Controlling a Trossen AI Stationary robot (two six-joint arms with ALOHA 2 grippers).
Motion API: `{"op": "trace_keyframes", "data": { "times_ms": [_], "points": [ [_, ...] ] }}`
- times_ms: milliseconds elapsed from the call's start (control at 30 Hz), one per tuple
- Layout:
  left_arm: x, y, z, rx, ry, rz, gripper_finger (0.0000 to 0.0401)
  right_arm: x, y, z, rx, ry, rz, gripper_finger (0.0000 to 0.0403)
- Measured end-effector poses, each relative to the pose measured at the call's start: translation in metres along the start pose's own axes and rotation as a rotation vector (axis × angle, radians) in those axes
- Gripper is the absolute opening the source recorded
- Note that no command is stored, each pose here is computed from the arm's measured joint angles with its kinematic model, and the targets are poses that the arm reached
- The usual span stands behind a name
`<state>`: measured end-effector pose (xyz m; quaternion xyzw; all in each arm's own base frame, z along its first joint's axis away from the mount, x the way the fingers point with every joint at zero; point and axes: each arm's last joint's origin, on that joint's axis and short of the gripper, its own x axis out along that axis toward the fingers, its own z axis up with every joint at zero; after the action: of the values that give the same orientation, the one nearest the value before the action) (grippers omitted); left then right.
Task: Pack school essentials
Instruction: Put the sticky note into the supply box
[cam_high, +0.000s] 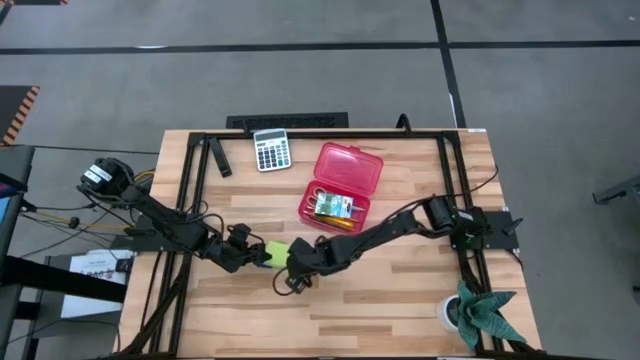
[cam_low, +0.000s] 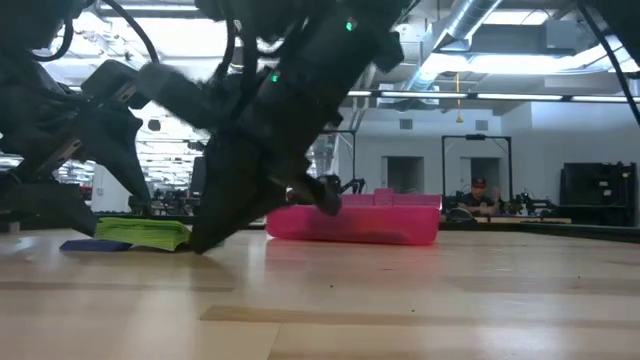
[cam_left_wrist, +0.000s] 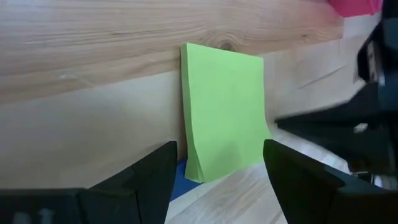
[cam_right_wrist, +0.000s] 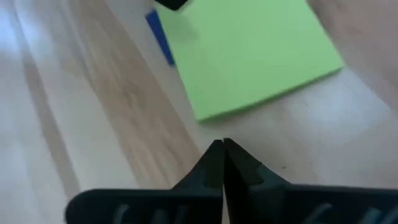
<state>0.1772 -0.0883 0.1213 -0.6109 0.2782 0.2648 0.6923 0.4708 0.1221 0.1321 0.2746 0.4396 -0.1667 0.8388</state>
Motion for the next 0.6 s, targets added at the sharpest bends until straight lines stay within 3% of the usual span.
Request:
{"op": "trace_keyframes", "data": {
  "times_ms": [167, 600],
  "points": [
    [0.000, 0.000, 0.000, 0.002, 0.006, 0.005, 0.0233, 0.019, 0.002, -0.001, 0.031, -0.026, 0.064, 0.0018],
    [0.010, 0.004, -0.004, -0.012, 0.023, 0.028, 0.0233, 0.029, -0.003, 0.013, 0.077, -0.062, 0.156, 0.0004]
  ]
}}
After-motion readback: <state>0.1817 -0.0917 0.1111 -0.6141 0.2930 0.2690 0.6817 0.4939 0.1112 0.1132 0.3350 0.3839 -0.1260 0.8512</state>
